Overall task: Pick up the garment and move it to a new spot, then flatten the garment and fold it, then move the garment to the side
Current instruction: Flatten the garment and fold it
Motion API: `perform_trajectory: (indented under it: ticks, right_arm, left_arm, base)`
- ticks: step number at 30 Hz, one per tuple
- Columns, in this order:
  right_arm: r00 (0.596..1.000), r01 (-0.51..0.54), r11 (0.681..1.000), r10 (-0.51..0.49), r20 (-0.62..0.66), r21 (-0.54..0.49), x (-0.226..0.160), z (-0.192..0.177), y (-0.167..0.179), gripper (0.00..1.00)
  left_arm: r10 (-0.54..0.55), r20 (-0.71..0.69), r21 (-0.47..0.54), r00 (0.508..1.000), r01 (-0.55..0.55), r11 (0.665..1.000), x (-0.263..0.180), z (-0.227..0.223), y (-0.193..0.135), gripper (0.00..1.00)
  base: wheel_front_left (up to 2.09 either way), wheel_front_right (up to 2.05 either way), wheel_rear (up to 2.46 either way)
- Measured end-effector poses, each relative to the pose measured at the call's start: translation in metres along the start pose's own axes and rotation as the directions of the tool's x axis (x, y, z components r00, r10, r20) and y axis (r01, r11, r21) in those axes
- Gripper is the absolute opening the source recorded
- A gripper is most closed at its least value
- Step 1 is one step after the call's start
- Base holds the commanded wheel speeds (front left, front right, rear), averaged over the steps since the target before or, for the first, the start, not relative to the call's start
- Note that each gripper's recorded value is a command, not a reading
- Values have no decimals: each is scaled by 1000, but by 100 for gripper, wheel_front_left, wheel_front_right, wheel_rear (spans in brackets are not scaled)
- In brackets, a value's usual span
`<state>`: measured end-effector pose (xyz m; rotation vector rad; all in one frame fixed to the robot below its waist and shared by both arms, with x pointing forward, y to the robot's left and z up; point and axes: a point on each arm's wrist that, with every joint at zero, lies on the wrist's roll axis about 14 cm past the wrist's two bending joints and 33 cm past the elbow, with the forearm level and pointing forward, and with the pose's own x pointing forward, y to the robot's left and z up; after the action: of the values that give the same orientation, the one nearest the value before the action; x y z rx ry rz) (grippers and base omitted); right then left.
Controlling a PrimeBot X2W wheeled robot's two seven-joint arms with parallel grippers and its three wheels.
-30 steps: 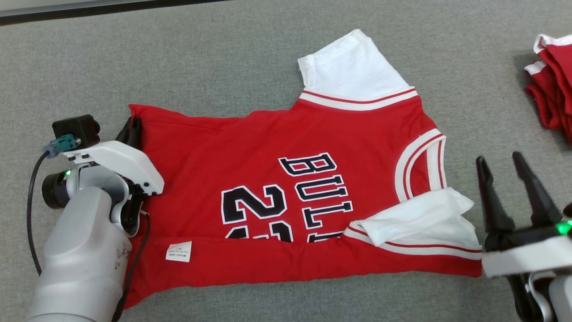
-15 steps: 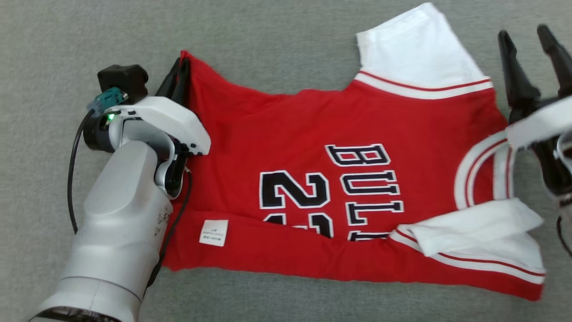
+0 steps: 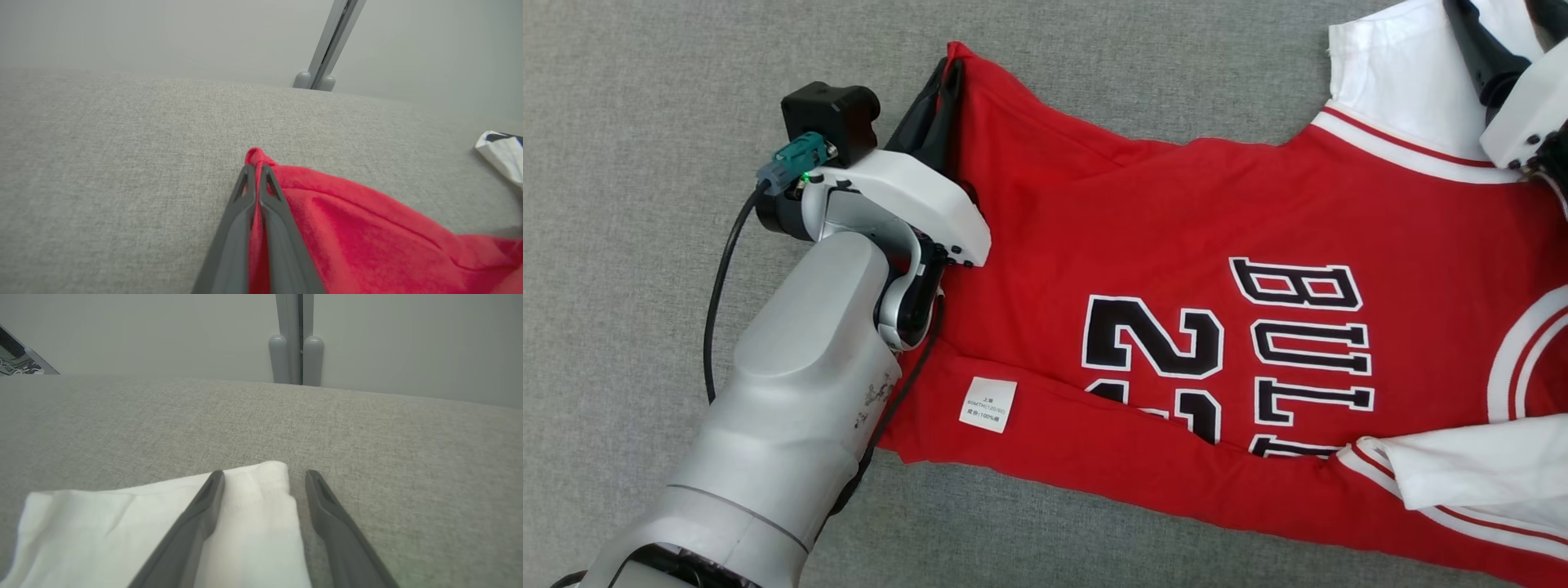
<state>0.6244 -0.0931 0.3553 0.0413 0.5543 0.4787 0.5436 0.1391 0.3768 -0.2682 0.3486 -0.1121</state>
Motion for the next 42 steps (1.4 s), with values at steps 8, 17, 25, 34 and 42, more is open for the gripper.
perform_trajectory:
  ticks: [8,17,25,34,42]
  right_arm:
    - [999,-11,1000,11,-51,1,2,0,-1,0]
    - [967,-8,1000,3,256,20,-40,49,-14,0]
    - [925,0,1000,-8,380,21,-81,69,-19,0]
    - [922,-40,998,16,388,55,-115,48,-3,0]
    - [934,-62,982,-5,357,177,-159,-7,17,0]
  left_arm:
    - [20,10,-26,1000,-19,999,-2,1,0,0]
    - [32,60,-103,998,-26,994,-9,18,1,0]
    - [64,95,-158,993,-48,986,-22,36,18,0]
    - [41,92,-235,995,-19,972,-42,37,13,0]
    - [59,69,-351,996,-31,936,-77,20,18,0]
  base:
    - [0,0,0]
    - [0,0,0]
    - [0,0,0]
    - [0,0,0]
    - [0,0,0]
